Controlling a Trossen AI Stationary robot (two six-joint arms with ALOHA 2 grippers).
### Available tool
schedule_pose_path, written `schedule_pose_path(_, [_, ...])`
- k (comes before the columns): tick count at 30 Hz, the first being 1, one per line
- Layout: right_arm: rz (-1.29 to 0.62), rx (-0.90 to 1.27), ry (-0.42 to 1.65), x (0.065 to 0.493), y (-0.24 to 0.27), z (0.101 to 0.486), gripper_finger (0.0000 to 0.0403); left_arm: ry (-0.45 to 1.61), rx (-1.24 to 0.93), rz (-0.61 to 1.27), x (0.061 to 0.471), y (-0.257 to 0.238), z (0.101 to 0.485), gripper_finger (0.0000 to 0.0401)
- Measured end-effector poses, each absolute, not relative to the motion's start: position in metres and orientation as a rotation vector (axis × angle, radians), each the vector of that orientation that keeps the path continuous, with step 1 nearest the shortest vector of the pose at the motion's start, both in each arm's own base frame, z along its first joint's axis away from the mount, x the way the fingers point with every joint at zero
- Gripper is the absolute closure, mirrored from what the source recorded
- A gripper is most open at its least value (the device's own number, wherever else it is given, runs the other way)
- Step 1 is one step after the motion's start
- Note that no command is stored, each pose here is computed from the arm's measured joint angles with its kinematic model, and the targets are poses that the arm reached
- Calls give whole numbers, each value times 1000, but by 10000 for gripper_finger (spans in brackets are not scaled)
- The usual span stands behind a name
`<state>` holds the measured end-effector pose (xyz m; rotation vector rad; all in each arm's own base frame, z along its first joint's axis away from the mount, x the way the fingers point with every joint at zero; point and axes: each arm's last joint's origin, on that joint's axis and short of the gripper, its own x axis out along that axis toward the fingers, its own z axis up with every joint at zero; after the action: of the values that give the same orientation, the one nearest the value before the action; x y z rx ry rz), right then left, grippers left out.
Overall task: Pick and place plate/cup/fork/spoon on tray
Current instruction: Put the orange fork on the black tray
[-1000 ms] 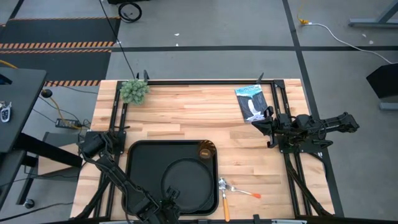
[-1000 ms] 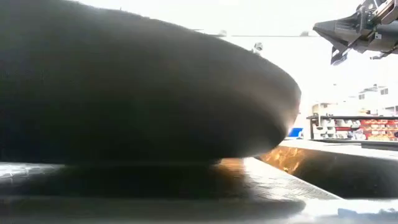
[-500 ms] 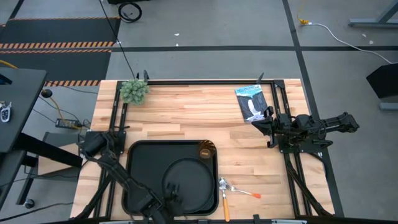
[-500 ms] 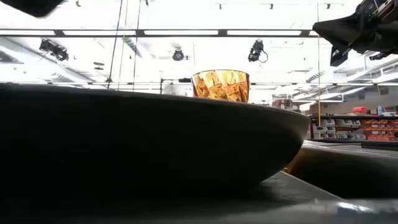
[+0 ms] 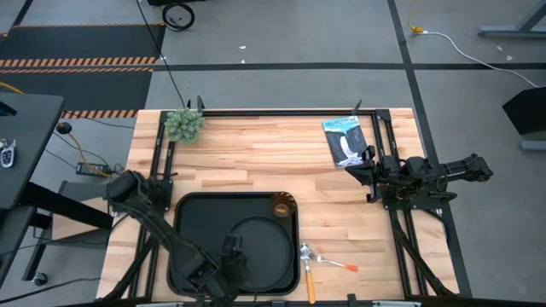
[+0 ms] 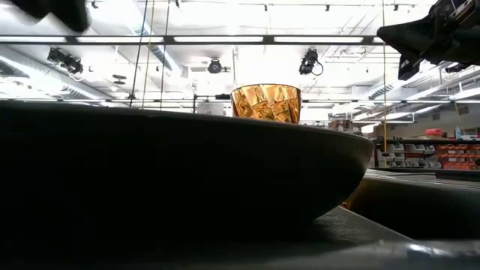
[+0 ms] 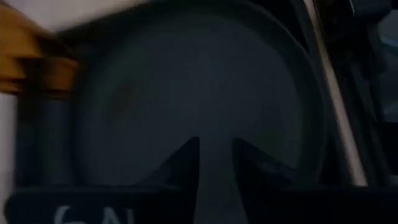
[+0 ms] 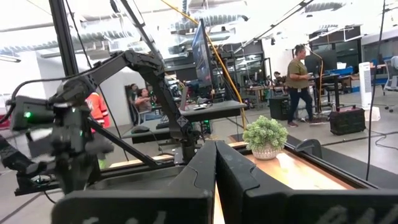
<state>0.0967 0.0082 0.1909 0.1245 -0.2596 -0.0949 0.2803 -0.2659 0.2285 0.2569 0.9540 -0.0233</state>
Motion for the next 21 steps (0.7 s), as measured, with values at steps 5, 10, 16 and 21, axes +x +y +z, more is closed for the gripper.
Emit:
schedule_pose_path(5, [-95, 125, -261, 97, 8, 191, 386, 873, 311, 47, 271, -258, 249, 323])
schedule_pose_path(10, [-95, 125, -261, 97, 8, 191, 386, 839, 371, 63, 271, -257, 252, 348])
schedule_pose_path(16, [-95, 125, -262, 97, 8, 191, 386, 821, 420, 74, 277, -253, 252, 374])
schedule_pose_path(21, [-90, 159, -300, 96, 8, 195, 386, 776, 395, 64, 278, -256, 244, 391])
